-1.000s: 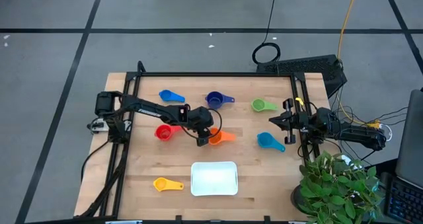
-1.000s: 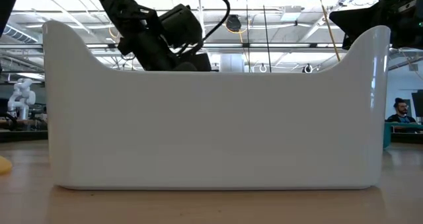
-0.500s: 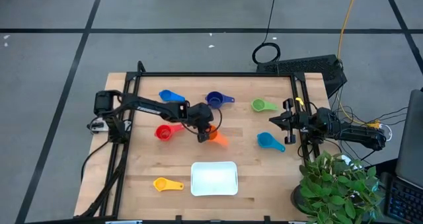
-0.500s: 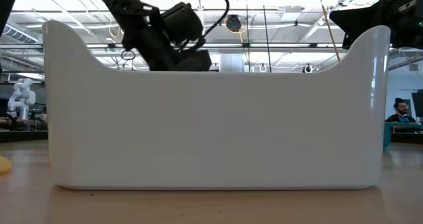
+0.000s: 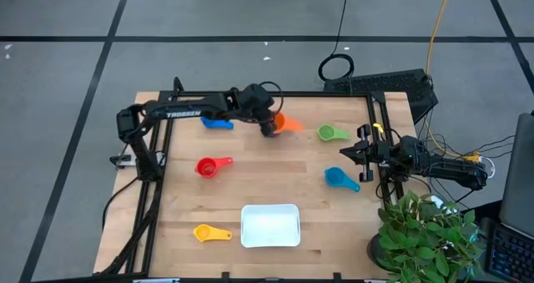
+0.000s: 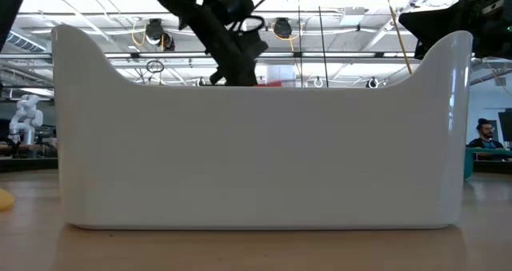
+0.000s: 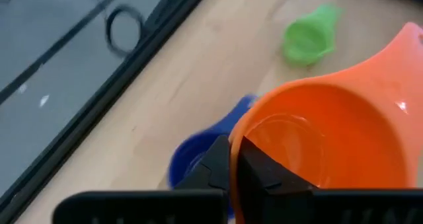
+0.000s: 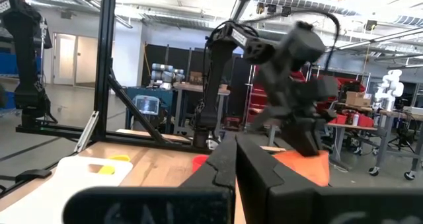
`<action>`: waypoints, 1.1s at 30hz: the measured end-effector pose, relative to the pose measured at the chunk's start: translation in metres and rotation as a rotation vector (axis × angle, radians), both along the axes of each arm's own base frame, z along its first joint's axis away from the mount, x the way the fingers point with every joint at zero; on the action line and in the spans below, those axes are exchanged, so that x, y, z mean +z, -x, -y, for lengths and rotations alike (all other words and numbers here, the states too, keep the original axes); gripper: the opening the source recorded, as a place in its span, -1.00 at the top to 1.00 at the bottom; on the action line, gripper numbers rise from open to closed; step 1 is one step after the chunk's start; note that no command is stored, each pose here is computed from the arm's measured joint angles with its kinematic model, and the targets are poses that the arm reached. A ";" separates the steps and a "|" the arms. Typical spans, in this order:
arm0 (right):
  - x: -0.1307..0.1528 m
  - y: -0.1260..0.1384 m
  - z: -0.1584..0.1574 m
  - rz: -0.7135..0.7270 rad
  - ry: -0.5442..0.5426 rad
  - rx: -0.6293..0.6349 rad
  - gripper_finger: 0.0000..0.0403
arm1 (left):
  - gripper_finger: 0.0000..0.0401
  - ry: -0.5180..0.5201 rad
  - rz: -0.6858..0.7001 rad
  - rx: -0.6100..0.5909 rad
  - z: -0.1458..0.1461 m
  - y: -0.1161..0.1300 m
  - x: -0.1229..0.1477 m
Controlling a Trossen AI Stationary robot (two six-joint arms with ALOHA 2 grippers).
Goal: Nest measuring cups in basket
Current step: Stack the orange measuring cup on the purple measuring cup
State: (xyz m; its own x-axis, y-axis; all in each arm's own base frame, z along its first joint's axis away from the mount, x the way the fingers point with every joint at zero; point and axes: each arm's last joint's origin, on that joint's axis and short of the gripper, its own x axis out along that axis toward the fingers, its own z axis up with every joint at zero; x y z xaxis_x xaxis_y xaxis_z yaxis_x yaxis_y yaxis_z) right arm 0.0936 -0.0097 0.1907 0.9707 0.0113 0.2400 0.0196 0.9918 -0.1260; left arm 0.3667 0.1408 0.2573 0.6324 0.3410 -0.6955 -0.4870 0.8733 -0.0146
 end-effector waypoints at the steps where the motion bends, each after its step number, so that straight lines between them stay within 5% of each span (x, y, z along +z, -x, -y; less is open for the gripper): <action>1: 0.000 0.000 0.000 -0.001 0.000 0.000 1.00 | 0.96 0.007 -0.003 0.016 -0.005 -0.001 -0.002; 16: 0.000 0.000 0.000 0.000 0.000 0.000 1.00 | 0.96 0.119 -0.109 0.108 -0.043 -0.005 -0.059; 26: 0.000 0.000 0.000 -0.001 0.000 0.000 1.00 | 0.94 0.109 -0.108 0.094 -0.044 -0.008 -0.065; 33: 0.000 0.000 0.000 -0.001 0.000 0.000 1.00 | 0.60 0.103 -0.124 0.080 -0.043 -0.007 -0.065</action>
